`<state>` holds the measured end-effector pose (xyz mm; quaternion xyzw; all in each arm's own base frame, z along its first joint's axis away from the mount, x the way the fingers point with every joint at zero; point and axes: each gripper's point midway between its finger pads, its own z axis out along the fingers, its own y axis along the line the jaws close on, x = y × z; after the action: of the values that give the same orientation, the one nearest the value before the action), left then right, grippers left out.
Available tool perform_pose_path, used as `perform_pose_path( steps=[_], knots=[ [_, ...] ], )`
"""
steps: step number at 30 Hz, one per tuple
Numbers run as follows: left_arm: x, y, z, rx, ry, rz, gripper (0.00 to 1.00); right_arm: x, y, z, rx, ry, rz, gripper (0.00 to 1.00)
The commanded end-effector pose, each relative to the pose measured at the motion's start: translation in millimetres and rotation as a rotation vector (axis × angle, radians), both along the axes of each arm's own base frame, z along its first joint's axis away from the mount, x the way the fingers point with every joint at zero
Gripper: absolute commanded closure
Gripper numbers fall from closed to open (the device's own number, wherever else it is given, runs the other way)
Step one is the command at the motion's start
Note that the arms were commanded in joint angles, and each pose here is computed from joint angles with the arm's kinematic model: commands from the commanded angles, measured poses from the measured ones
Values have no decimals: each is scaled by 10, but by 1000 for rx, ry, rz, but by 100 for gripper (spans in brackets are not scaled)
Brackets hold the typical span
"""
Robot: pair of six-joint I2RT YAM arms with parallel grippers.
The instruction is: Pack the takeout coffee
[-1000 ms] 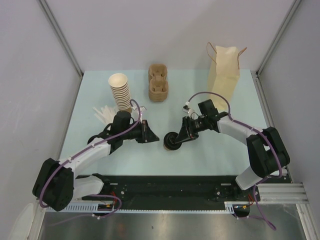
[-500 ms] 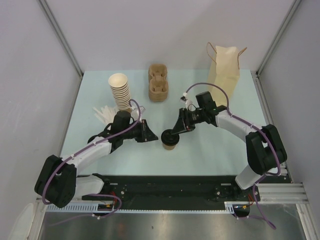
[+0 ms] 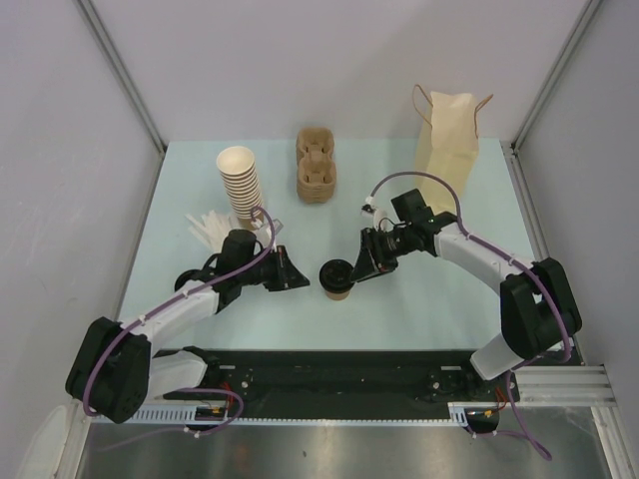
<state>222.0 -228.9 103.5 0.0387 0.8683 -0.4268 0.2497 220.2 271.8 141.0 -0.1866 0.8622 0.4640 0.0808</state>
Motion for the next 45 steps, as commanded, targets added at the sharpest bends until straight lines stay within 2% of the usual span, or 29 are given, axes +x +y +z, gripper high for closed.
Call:
perform_pose_path(
  steps=[1, 9, 17, 33, 38, 45],
  knots=[
    [29, 6, 14, -11, -8, 17, 86, -46, -70, -124, -62, -4, 3, 62],
    [29, -11, -1, -15, -5, 16, 87, 104, 3, -308, -59, 36, -30, 61],
    [29, -19, -21, -20, -5, 13, 87, 326, 86, -226, 3, -13, -29, 62],
    [73, -44, -11, -28, -11, 15, 88, 730, 33, -200, 11, -99, -34, 64],
    [134, -76, 150, -49, -61, 9, 88, 816, -61, -129, 6, -120, -52, 65],
    [229, -220, 576, -130, -147, -35, 89, 820, -88, 244, 64, -167, -67, 64]
  ],
)
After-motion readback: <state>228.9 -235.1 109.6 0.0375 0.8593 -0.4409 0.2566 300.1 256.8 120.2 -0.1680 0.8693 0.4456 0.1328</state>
